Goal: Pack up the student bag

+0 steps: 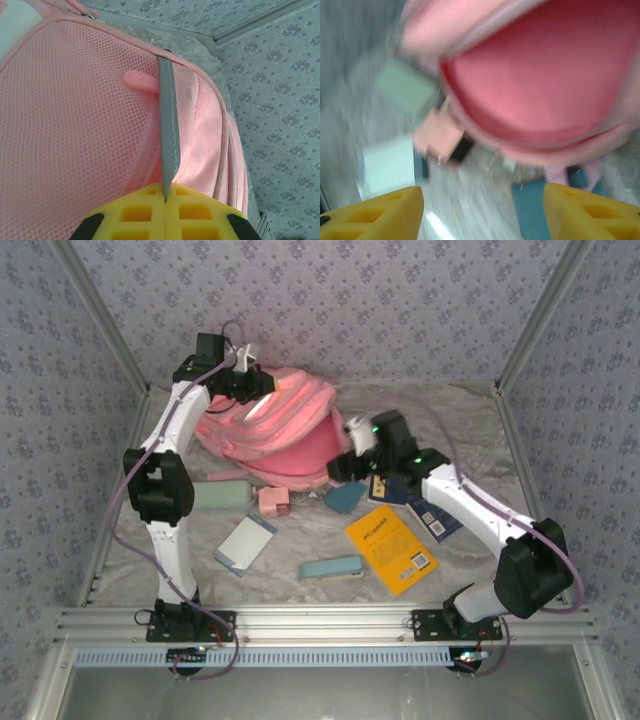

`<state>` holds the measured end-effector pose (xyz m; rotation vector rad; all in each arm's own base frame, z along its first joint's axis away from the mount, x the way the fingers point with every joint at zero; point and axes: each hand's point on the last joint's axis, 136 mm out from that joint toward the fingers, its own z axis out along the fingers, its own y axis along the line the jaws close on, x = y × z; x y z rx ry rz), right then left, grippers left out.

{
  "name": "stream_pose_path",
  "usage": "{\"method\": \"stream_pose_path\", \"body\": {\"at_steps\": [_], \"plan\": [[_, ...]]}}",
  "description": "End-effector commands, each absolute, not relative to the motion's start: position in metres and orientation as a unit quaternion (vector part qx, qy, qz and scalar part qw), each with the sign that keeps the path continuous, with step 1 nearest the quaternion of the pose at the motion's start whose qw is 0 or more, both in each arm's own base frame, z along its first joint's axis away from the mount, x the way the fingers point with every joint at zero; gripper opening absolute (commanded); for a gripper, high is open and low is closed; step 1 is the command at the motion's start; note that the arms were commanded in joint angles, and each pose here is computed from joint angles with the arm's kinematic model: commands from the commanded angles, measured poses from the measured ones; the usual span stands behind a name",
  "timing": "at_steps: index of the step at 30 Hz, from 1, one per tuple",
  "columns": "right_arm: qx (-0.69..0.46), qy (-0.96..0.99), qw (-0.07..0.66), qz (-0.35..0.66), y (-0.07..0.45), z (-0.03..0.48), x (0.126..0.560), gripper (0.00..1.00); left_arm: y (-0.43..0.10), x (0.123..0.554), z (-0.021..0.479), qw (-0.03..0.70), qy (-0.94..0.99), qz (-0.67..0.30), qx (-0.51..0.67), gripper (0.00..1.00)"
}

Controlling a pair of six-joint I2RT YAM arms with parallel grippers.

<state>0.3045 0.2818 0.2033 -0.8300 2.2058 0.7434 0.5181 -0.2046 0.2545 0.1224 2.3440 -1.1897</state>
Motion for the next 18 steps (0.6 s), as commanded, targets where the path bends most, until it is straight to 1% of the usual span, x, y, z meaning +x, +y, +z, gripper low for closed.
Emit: {"method": "stream_pose_path", "body": {"at_steps": [1, 4, 10, 12, 13, 14, 18], "plan": [[-0.551, 0.787, 0.218, 0.174, 0.266, 0.164, 0.227, 0.68, -0.197, 0.515, 0.311, 0.311, 0.842, -0.436, 0.071, 0.00], [-0.626, 0.752, 0.150, 0.142, 0.255, 0.143, 0.190, 0.72, -0.195, 0.511, 0.313, 0.312, 0.844, -0.431, 0.066, 0.00], [-0.672, 0.720, 0.101, 0.144, 0.263, 0.125, 0.147, 0.80, -0.185, 0.506, 0.306, 0.316, 0.845, -0.431, 0.039, 0.00], [-0.689, 0.707, 0.086, 0.136, 0.265, 0.114, 0.135, 0.81, -0.182, 0.504, 0.306, 0.315, 0.842, -0.436, 0.035, 0.00], [-0.695, 0.703, 0.080, 0.129, 0.265, 0.109, 0.132, 0.81, -0.180, 0.504, 0.311, 0.320, 0.839, -0.439, 0.035, 0.00], [-0.699, 0.701, 0.076, 0.123, 0.265, 0.104, 0.131, 0.81, -0.179, 0.503, 0.302, 0.310, 0.842, -0.440, 0.029, 0.00], [-0.709, 0.697, 0.071, 0.077, 0.266, 0.083, 0.139, 0.81, -0.174, 0.503, 0.303, 0.310, 0.837, -0.451, 0.021, 0.00]]}}
